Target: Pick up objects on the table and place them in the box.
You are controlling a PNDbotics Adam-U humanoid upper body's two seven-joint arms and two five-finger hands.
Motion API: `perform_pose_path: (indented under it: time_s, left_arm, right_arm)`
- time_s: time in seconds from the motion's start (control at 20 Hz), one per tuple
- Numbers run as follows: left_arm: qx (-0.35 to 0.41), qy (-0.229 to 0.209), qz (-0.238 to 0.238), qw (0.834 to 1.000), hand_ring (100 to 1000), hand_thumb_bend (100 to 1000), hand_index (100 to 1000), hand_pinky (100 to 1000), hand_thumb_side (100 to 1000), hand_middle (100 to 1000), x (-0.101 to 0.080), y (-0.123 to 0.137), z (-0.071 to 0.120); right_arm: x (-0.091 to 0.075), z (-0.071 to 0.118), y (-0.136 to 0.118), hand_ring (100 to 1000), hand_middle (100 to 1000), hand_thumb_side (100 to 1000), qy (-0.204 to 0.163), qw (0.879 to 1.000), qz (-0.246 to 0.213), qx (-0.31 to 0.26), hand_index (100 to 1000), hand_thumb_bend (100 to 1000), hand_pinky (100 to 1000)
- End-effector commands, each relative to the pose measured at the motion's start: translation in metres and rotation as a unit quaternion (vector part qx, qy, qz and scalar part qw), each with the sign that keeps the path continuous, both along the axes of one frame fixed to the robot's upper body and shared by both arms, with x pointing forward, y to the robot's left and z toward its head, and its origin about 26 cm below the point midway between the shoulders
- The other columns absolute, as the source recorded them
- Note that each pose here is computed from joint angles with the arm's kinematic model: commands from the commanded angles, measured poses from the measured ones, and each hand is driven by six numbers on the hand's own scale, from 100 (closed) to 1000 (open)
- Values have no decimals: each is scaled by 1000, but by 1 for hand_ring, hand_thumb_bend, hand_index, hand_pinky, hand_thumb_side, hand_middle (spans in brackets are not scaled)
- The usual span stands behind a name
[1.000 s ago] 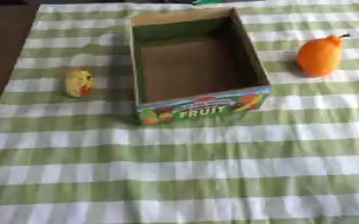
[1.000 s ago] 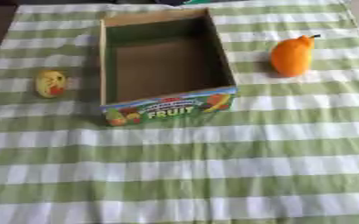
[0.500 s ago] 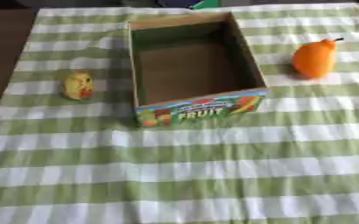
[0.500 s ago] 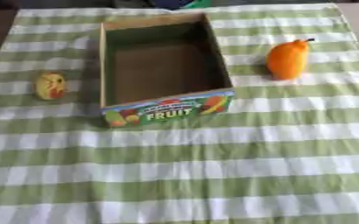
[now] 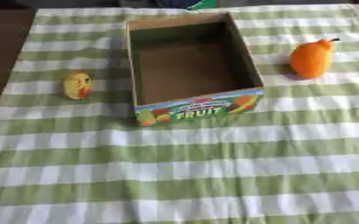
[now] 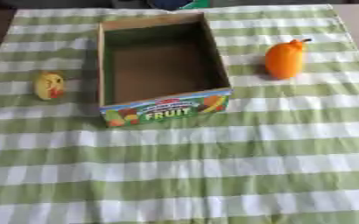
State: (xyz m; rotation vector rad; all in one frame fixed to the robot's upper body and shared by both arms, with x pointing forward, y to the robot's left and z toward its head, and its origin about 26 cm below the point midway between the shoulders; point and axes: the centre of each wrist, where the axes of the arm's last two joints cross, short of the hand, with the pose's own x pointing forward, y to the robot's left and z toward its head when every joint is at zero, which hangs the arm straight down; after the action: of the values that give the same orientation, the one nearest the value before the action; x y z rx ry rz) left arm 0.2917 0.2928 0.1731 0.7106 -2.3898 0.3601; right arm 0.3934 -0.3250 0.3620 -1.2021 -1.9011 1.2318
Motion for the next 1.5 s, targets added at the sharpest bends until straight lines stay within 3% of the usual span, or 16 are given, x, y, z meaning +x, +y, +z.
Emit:
perform_pose_path:
  time_s: [0.05, 0.85, 1.5]
  left_arm:
    - [16, -11, -2, 1000, 641, 100, 821, 615, 939, 700, -3, 2, 8]
    - [18, -6, -11, 1000, 642, 100, 821, 615, 939, 701, -2, 0, 8]
    - [16, -4, -16, 1000, 642, 100, 819, 615, 939, 702, -2, -3, 7]
  right_arm:
    - [8, 7, -6, 906, 864, 1000, 12, 999, -17, -31, 952, 105, 806]
    - [66, -7, 0, 927, 870, 912, 132, 984, -9, -116, 974, 286, 821]
    - [89, -37, 3, 933, 885, 871, 168, 974, 4, -150, 989, 345, 822]
